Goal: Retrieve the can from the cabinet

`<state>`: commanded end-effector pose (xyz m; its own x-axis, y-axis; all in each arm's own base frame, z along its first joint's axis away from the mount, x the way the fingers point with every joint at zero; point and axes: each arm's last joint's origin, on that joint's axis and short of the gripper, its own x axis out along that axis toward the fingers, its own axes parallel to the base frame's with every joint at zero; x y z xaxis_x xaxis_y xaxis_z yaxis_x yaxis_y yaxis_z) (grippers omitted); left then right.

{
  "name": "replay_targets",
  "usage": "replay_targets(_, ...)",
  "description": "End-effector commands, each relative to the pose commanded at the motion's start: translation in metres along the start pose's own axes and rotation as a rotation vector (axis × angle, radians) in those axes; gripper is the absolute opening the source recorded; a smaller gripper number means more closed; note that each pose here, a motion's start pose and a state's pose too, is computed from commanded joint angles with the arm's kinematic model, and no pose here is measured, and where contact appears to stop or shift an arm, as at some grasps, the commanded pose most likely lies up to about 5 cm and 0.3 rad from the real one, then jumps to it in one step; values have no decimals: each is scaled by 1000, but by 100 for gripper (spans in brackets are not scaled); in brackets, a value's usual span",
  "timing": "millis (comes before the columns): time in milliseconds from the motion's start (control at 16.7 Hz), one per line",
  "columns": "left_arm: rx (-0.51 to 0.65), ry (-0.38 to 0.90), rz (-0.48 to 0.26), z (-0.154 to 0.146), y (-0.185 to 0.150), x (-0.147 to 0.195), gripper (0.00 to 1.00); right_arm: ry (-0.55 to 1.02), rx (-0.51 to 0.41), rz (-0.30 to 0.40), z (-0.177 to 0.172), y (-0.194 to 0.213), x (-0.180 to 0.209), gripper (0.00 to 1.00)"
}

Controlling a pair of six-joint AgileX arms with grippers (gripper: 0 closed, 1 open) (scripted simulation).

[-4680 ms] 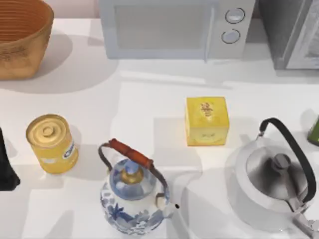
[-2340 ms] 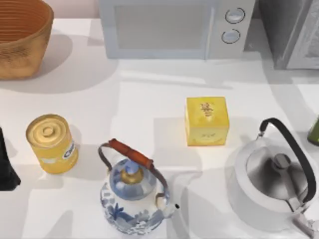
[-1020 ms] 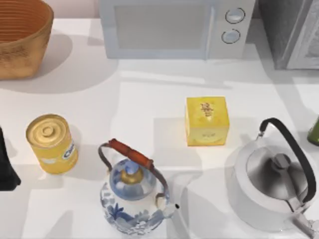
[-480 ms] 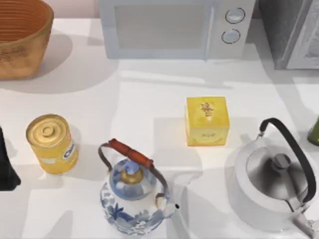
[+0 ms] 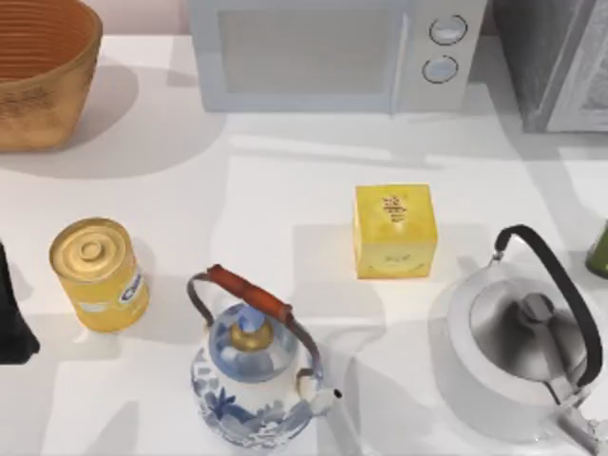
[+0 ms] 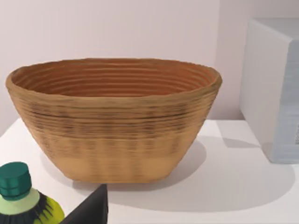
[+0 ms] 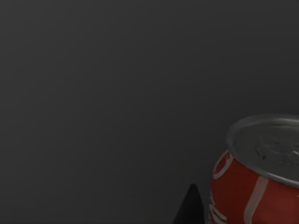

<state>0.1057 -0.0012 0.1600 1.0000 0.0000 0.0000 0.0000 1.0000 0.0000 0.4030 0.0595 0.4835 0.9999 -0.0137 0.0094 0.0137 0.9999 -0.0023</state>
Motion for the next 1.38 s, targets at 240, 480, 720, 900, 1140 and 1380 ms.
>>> replay_targets(240, 0, 0, 0, 0, 0, 0, 100, 0, 0, 0, 0, 0, 0, 0)
replay_targets(480, 0, 0, 0, 0, 0, 0, 100, 0, 2, 0, 3, 1, -6, 0)
replay_targets(720, 0, 0, 0, 0, 0, 0, 100, 3, 3, -2, 27, 6, -56, 0)
replay_targets(900, 0, 0, 0, 0, 0, 0, 100, -5, 4, 3, 49, 6, -114, 0)
replay_targets(1140, 0, 0, 0, 0, 0, 0, 100, -5, 3, 2, 62, 1, -173, 0)
replay_targets(1380, 0, 0, 0, 0, 0, 0, 100, -1, 1, 2, 62, 0, -180, 0)
